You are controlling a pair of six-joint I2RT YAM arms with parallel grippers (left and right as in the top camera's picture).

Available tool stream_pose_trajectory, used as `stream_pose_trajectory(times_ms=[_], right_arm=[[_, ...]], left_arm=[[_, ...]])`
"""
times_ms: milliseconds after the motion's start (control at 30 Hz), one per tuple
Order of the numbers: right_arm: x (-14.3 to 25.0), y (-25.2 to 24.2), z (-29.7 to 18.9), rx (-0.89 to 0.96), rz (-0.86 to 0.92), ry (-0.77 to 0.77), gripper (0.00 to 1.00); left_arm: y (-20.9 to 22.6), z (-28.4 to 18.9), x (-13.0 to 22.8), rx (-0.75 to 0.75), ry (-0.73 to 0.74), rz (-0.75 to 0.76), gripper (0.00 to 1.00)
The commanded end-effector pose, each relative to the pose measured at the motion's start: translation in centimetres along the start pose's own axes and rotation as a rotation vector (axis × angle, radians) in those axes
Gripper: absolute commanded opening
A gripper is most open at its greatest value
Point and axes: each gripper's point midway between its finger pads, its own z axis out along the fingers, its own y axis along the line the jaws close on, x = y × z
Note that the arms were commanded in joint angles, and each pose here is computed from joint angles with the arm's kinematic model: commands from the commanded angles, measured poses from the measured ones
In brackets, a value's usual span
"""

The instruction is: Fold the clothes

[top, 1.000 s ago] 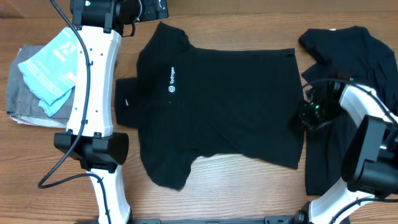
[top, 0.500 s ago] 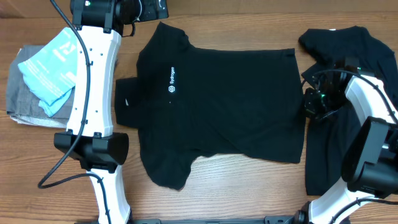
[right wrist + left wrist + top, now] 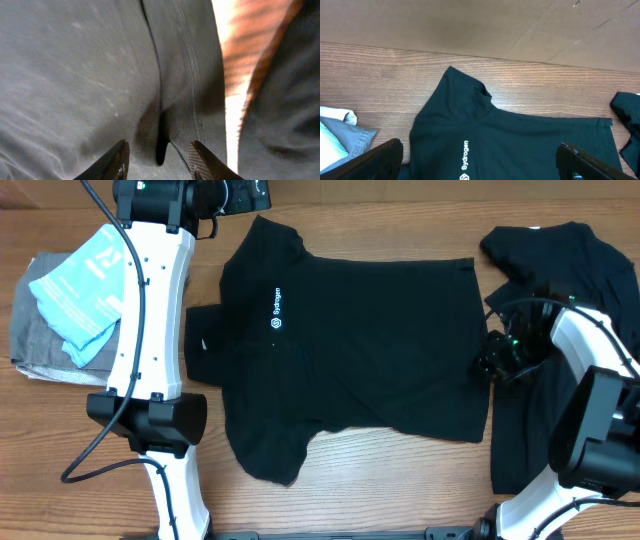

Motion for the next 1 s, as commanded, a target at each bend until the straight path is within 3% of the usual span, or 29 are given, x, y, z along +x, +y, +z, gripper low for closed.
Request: stream_pose_trajectory(times_ms=[0,433,533,600,967], right_arm=[[0.4,0.7,0.5,-0.037,0.02,0.009,0.38],[0.1,1.8,1.4,-0.057,-0.02,-0.014,0.32],[-0.1,1.9,1.5,-0.057,-0.026,-0.021,0.21],[-0.2,1.9,1.4,-0.058,-0.028,-0.027,0.04],[-3.9,1.8,-1.7,-0.075,-0.013,-0.14,0.04]], left_arm=[[0.4,0.1,-0.1,-0.01,-0.003,-0.014,1.0],[0.4,0.1,-0.1,-0.01,-0.003,-0.014,1.0],[0.4,0.1,-0.1,-0.01,-0.003,-0.014,1.0],[0.4,0.1,-0.1,-0.01,-0.003,-0.014,1.0],[0.4,0.1,-0.1,-0.009,-0.003,-0.014,1.0]])
